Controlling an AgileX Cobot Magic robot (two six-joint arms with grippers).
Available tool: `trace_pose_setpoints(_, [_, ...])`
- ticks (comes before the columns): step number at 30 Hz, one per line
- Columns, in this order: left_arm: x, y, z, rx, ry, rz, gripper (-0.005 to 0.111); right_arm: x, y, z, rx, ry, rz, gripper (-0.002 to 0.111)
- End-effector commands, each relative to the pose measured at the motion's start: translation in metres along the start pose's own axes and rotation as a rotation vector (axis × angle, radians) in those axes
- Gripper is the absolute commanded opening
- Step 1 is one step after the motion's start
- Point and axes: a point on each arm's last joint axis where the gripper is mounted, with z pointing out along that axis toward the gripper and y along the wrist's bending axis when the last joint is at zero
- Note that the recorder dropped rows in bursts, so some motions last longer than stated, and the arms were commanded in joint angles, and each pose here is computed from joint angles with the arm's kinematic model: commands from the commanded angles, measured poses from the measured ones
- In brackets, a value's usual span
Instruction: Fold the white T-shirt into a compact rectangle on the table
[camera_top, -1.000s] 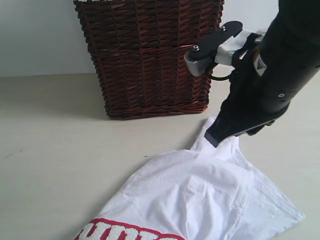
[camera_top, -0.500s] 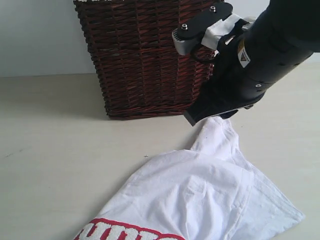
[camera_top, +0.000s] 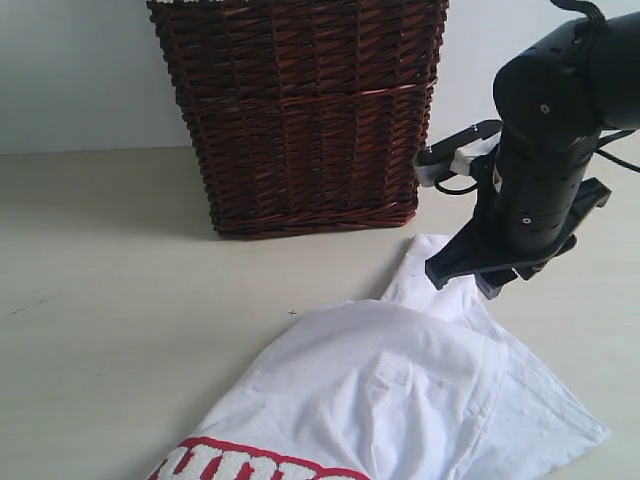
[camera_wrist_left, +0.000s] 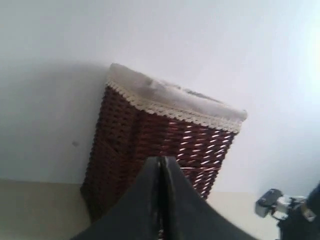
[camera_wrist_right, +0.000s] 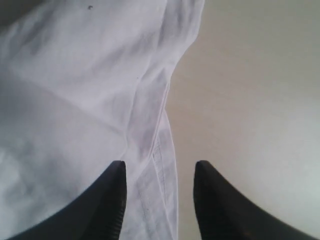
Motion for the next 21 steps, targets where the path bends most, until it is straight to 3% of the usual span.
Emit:
trace_pose_setpoints(1, [-0.004, -0.014, -0.001, 0.160, -0.052, -0.024, 0.001, -0.005, 0.000, -0.001, -0.021, -0.056, 0.001, 0.043])
trace_pose_setpoints(8, [0.002, -0.015, 0.000, 0.177, -0.035, -0.053, 0.000, -0.004, -0.001, -0.011, -0.037, -0.087, 0.011, 0.043])
trace_pose_setpoints(12, [0.002, -0.023, 0.002, 0.259, -0.033, -0.080, 0.000, -0.003, -0.003, -0.019, -0.039, -0.110, -0.001, 0.043])
trace_pose_setpoints(15, [0.006, -0.029, 0.020, 0.235, 0.061, -0.071, 0.002, -0.005, -0.004, -0.025, -0.034, -0.108, -0.006, 0.043])
trace_pose_setpoints(18, [0.028, -0.035, 0.055, 0.185, 0.258, -0.012, 0.019, -0.006, -0.007, -0.035, -0.020, -0.068, -0.045, 0.043])
trace_pose_setpoints(21, [0.070, -0.035, 0.090, 0.106, 0.522, 0.023, 0.052, -0.008, -0.011, -0.046, -0.004, -0.048, -0.049, 0.043])
